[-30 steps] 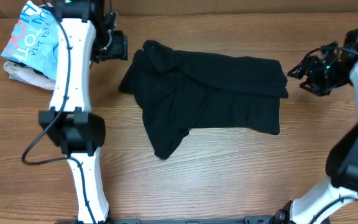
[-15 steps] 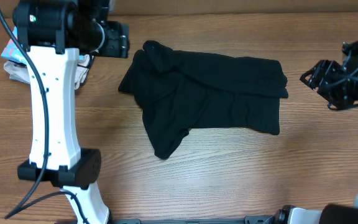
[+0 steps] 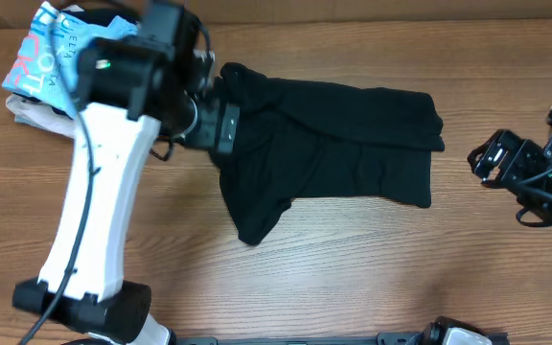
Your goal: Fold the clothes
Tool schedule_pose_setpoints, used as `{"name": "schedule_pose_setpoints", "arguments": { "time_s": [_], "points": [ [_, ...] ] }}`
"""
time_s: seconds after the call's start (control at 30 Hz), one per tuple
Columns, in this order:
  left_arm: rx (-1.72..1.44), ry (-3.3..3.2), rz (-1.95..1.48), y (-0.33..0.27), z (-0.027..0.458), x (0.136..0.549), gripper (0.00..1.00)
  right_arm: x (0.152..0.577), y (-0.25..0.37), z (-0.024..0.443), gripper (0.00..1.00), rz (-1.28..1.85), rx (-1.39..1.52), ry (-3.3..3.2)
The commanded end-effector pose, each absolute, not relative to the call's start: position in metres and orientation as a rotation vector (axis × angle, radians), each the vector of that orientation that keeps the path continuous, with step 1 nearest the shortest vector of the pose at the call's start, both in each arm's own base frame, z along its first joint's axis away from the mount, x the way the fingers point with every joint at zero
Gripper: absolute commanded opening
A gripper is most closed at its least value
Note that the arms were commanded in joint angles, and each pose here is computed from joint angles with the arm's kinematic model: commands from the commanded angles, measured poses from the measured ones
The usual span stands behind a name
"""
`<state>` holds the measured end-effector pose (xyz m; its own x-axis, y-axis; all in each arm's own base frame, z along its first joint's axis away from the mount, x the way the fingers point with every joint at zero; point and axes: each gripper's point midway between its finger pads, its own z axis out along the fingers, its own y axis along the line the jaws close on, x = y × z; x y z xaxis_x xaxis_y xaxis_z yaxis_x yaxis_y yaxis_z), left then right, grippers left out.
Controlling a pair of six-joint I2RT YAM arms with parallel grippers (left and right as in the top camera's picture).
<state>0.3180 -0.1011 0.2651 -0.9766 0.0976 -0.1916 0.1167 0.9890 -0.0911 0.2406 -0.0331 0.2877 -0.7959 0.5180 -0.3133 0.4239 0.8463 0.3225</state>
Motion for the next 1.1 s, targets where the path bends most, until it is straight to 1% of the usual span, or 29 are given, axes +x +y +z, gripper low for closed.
{"name": "schedule_pose_setpoints", "arguments": {
  "time_s": [0.0,0.03,0.07,0.17,0.3,0.47,0.57,0.63,0.8,0.87,1.0,1.03,1.07],
  "points": [
    [0.031,3.065,-0.06,-0.094,0.224,0.309,1.0,0.235,-0.035,0.262,1.0,0.309,0.72,2.704],
    [0.027,3.081,-0.064,-0.096,0.215,0.308,1.0,0.235,-0.035,0.255,1.0,0.31,0.728,2.72],
    [0.04,3.109,-0.101,-0.104,0.194,0.307,1.0,0.233,-0.034,0.238,1.0,0.317,0.746,2.756],
    [0.054,3.15,-0.136,-0.115,0.166,0.301,1.0,0.23,-0.031,0.21,1.0,0.35,0.766,2.805],
    [0.155,3.198,-0.131,-0.129,0.13,0.286,1.0,0.235,-0.025,0.184,0.98,0.409,0.765,2.815],
    [0.396,3.205,-0.114,-0.151,0.084,0.262,0.98,0.251,-0.018,0.173,0.91,0.501,0.696,2.766],
    [0.476,3.206,-0.125,-0.161,0.056,0.247,0.97,0.259,-0.02,0.173,0.88,0.5,0.678,2.743],
    [0.509,3.223,-0.153,-0.165,0.036,0.232,0.95,0.262,-0.021,0.174,0.86,0.496,0.67,2.729],
    [0.496,3.226,-0.149,-0.16,0.016,0.224,0.81,0.266,-0.022,0.175,0.81,0.492,0.662,2.714],
    [0.466,3.216,-0.147,-0.159,0.011,0.225,0.79,0.267,-0.023,0.176,0.8,0.49,0.659,2.707],
    [0.437,3.19,-0.16,-0.16,0.0,0.227,0.71,0.271,-0.024,0.176,0.77,0.486,0.652,2.694],
    [0.436,3.176,-0.168,-0.16,-0.005,0.228,0.64,0.273,-0.024,0.176,0.76,0.485,0.648,2.687],
    [0.436,3.166,-0.174,-0.161,-0.007,0.229,0.59,0.273,-0.024,0.174,0.76,0.484,0.646,2.684]
  ]
}}
